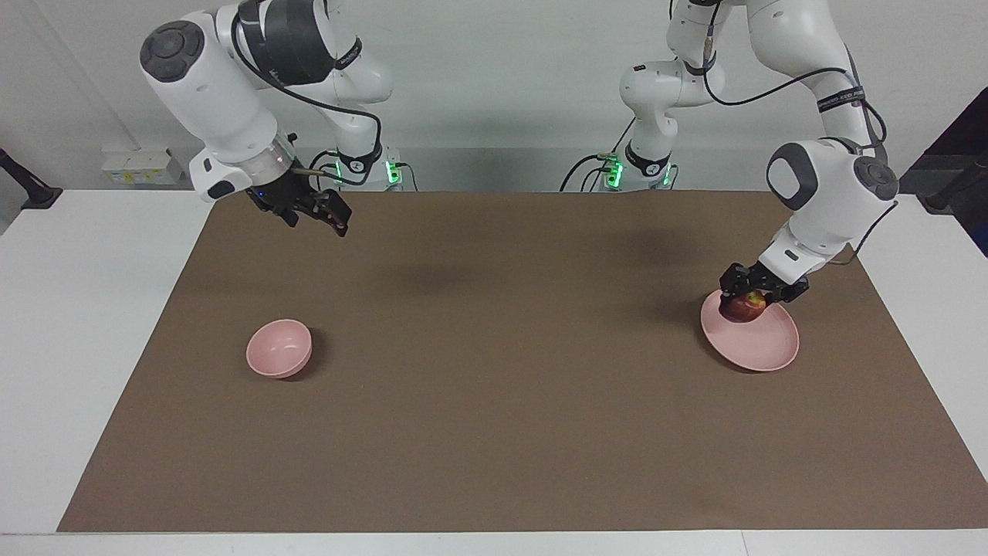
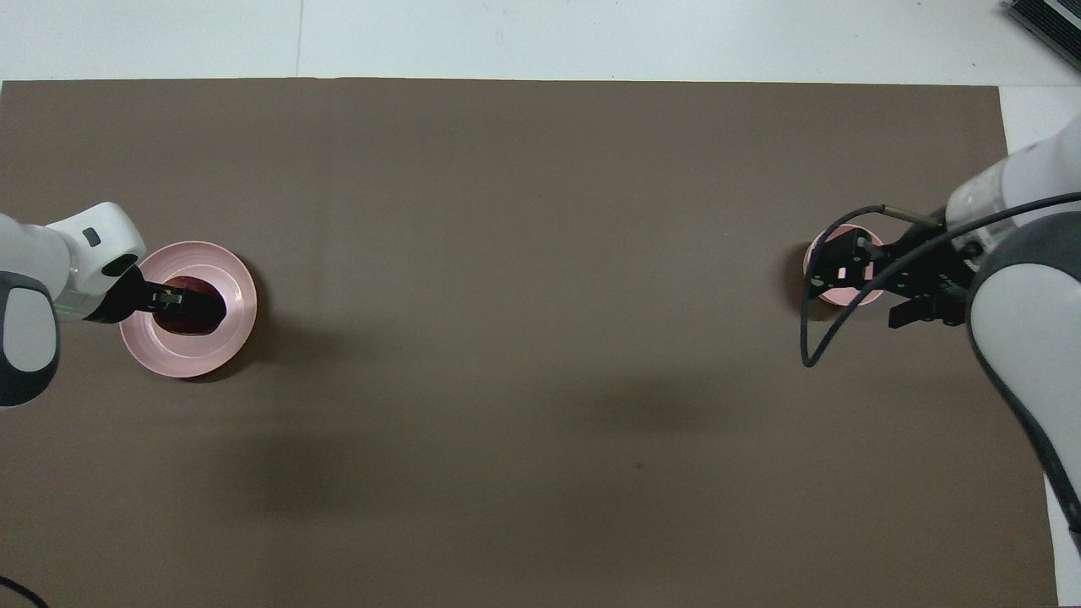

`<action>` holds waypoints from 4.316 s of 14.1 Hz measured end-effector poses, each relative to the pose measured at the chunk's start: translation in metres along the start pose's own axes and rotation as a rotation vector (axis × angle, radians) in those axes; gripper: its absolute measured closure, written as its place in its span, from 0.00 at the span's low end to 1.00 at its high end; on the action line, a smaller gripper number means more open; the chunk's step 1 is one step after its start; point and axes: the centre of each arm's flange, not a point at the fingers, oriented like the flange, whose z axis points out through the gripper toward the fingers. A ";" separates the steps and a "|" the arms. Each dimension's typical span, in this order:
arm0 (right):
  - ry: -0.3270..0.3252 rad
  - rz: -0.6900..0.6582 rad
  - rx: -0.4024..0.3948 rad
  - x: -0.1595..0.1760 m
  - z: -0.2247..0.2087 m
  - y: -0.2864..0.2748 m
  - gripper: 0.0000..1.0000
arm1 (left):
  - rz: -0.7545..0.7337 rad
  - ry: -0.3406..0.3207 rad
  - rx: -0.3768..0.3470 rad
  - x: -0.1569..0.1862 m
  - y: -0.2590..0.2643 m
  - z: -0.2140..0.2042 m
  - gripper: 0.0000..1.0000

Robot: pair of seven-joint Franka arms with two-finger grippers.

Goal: Move apple from plate to bowl
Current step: 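Lift the apple with the left gripper while the right gripper reaches toward it, then close the right gripper on the apple while the left gripper holds it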

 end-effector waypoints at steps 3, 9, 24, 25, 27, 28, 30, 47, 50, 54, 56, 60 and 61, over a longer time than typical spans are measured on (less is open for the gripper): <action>-0.077 0.131 0.062 0.016 0.039 -0.025 0.00 | 0.013 0.042 -0.085 0.000 0.039 -0.026 0.22; -0.289 0.461 0.291 0.023 0.109 -0.099 0.00 | -0.025 0.054 -0.335 -0.003 0.095 -0.038 0.22; -0.794 0.955 0.766 -0.025 0.182 -0.228 0.00 | -0.078 0.060 -0.569 0.002 0.177 -0.038 0.22; -0.817 0.965 0.780 -0.033 0.184 -0.232 0.00 | -0.079 0.061 -0.568 0.002 0.180 -0.038 0.22; -0.825 0.991 0.811 -0.046 0.189 -0.236 0.00 | -0.086 0.068 -0.565 0.003 0.182 -0.037 0.22; -0.811 0.998 0.816 -0.055 0.192 -0.240 0.00 | -0.087 0.072 -0.563 0.004 0.183 -0.037 0.22; -0.780 1.006 0.817 -0.071 0.199 -0.248 0.00 | -0.095 0.079 -0.560 0.005 0.186 -0.037 0.22; -0.679 0.955 0.837 -0.103 0.211 -0.259 0.19 | -0.148 0.061 -0.554 0.004 0.231 -0.032 0.22; -0.676 0.950 0.839 -0.103 0.211 -0.259 0.19 | -0.148 0.061 -0.555 0.004 0.231 -0.032 0.22; -0.675 0.948 0.840 -0.103 0.211 -0.259 0.19 | -0.149 0.061 -0.555 0.004 0.231 -0.032 0.22; -0.658 0.938 0.844 -0.102 0.209 -0.258 0.19 | -0.160 0.056 -0.555 0.004 0.232 -0.032 0.16; -0.562 0.876 0.826 -0.093 0.199 -0.253 0.19 | -0.175 0.060 -0.556 0.004 0.229 -0.037 0.00; -0.524 0.849 0.813 -0.089 0.195 -0.251 0.19 | -0.166 0.064 -0.542 0.004 0.226 -0.041 0.00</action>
